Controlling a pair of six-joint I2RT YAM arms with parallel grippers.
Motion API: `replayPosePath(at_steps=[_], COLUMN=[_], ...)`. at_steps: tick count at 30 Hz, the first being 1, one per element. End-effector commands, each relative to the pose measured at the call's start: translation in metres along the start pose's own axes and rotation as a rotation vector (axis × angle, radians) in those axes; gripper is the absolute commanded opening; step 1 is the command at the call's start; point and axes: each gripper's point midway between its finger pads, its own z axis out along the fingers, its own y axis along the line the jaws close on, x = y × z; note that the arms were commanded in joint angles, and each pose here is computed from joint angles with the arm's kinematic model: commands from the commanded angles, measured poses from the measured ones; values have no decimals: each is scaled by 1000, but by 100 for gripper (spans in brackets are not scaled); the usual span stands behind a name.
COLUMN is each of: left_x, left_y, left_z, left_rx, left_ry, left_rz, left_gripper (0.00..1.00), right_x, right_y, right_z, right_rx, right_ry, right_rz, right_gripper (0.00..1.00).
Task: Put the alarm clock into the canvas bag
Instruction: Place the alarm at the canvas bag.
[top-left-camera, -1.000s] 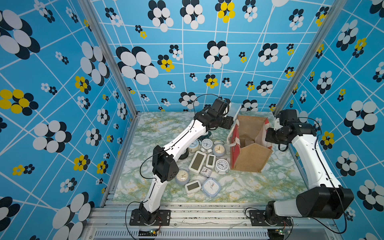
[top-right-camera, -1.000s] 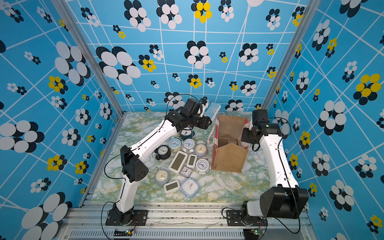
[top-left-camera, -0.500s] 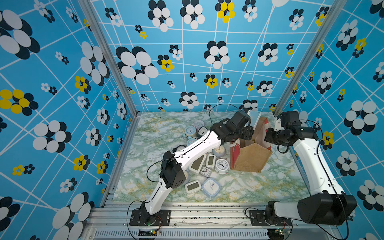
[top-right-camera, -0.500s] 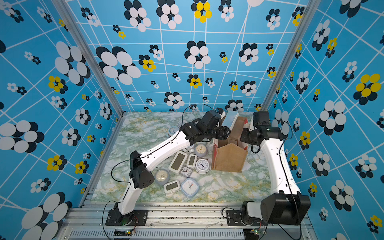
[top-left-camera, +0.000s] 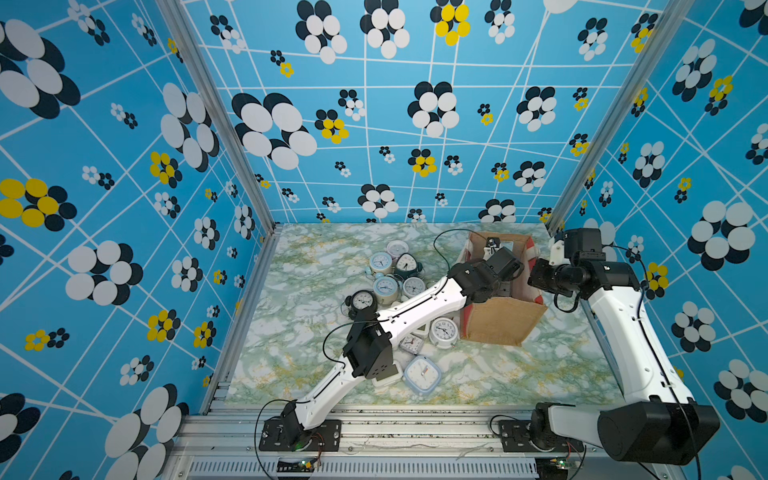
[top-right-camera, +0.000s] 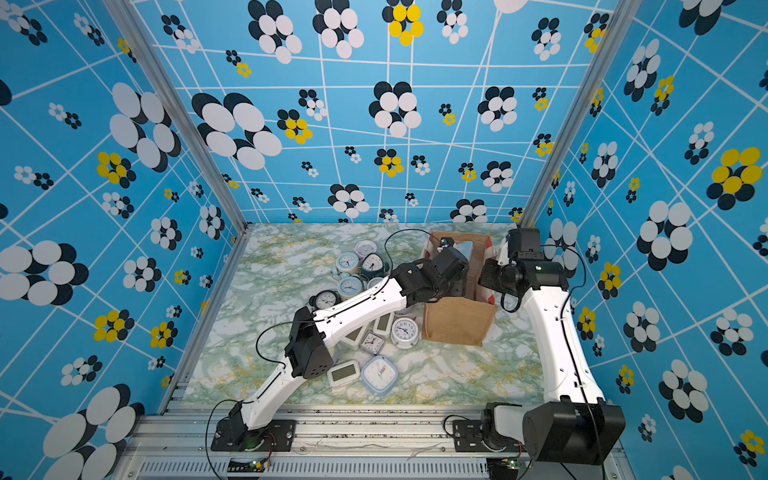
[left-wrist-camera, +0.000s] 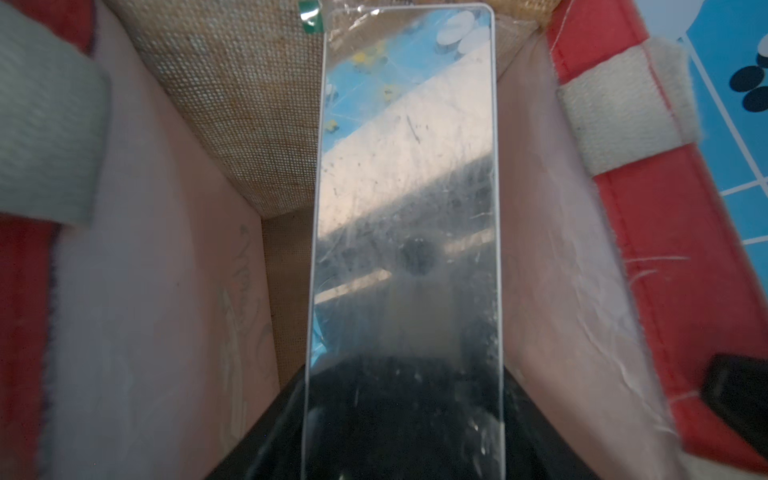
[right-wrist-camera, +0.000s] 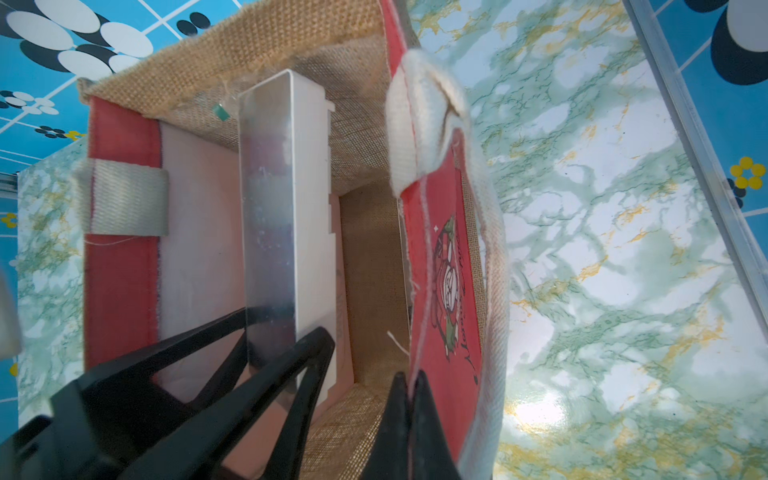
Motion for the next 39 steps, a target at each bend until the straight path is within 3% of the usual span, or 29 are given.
replayPosePath(at_steps=[1,14,19,24,27,32,39], left_x=[16,80,83,68,57,39,7], left_y=[17,55,53,41,34,22,5], left_z=[19,78,83,70,60,39,1], left_rx=[-65,-154,-118,-73,-50,-8,53], left_ry=[35,191,221,200,184,156,99], left_rz=[-42,-84,-90,-68,-62,-55,-16], left_gripper=[0,3,27,63,75,88,87], right_x=[0,5,8,10,10,11,10], right_y=[5,4,2,-1,-2,-4,-7], right_z=[-2,6,13,17,17,17,16], right_rx=[-40,-40,-31,-21,-12,-2,16], right_ry=[-16,0,13,22,22,25,24], right_rz=[17,20,22,24,23,22,17], right_gripper=[0,0,0,0,0,0,0])
